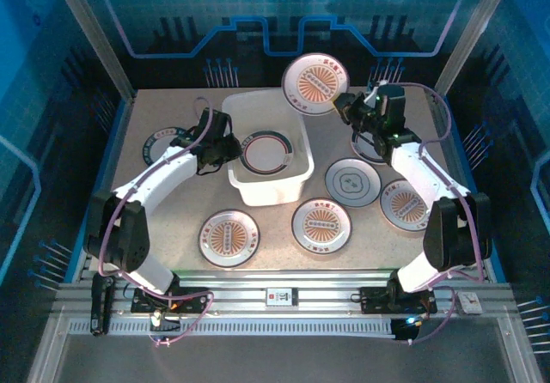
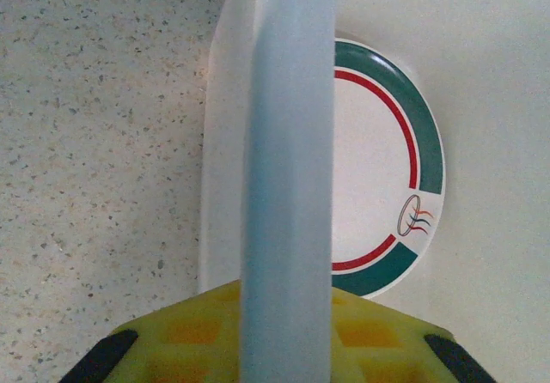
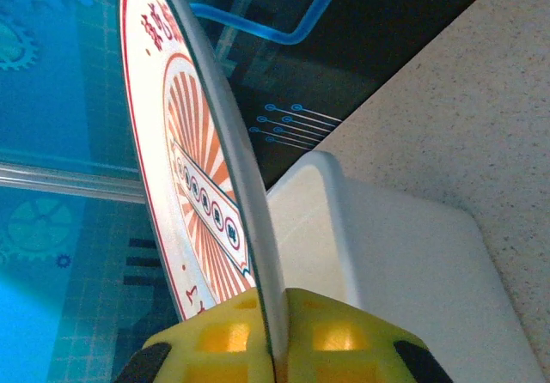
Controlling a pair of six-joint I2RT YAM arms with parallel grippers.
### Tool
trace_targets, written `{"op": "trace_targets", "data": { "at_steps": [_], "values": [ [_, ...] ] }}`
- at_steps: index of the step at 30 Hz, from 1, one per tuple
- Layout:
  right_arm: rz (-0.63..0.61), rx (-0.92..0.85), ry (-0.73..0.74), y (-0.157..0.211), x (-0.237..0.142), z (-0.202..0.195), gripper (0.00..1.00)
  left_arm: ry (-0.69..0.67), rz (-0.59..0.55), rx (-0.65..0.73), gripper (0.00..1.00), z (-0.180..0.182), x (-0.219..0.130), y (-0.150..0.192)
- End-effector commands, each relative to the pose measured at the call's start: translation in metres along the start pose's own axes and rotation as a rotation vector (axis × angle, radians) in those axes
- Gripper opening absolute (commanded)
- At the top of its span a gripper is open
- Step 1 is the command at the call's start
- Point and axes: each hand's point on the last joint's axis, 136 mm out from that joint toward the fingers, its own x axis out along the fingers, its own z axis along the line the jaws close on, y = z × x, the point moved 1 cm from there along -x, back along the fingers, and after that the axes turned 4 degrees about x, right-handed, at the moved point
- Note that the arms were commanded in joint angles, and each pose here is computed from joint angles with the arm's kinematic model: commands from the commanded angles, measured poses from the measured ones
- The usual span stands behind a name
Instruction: Place the plates into the plastic bin on the countertop
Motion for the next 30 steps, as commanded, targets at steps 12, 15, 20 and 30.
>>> {"op": "trace_targets", "data": {
  "at_steps": [12, 15, 20, 30],
  "values": [
    [0.006, -0.033, 0.105, 0.036, 0.011, 0.049, 0.00, 0.143, -0.029, 0.026, 0.50, -0.028, -0.016, -0.015],
    [0.021, -0.021, 0.123, 0.049, 0.016, 0.058, 0.00, 0.149, -0.066, 0.039, 0.59, -0.020, -0.028, -0.027],
    [0.009, 0.000, 0.181, 0.078, 0.020, 0.063, 0.00, 0.179, -0.143, 0.055, 0.66, -0.011, -0.051, -0.043],
    [-0.029, 0.164, 0.295, 0.133, 0.039, 0.045, 0.00, 0.174, -0.202, 0.030, 0.73, 0.027, -0.083, -0.060]
  ]
}}
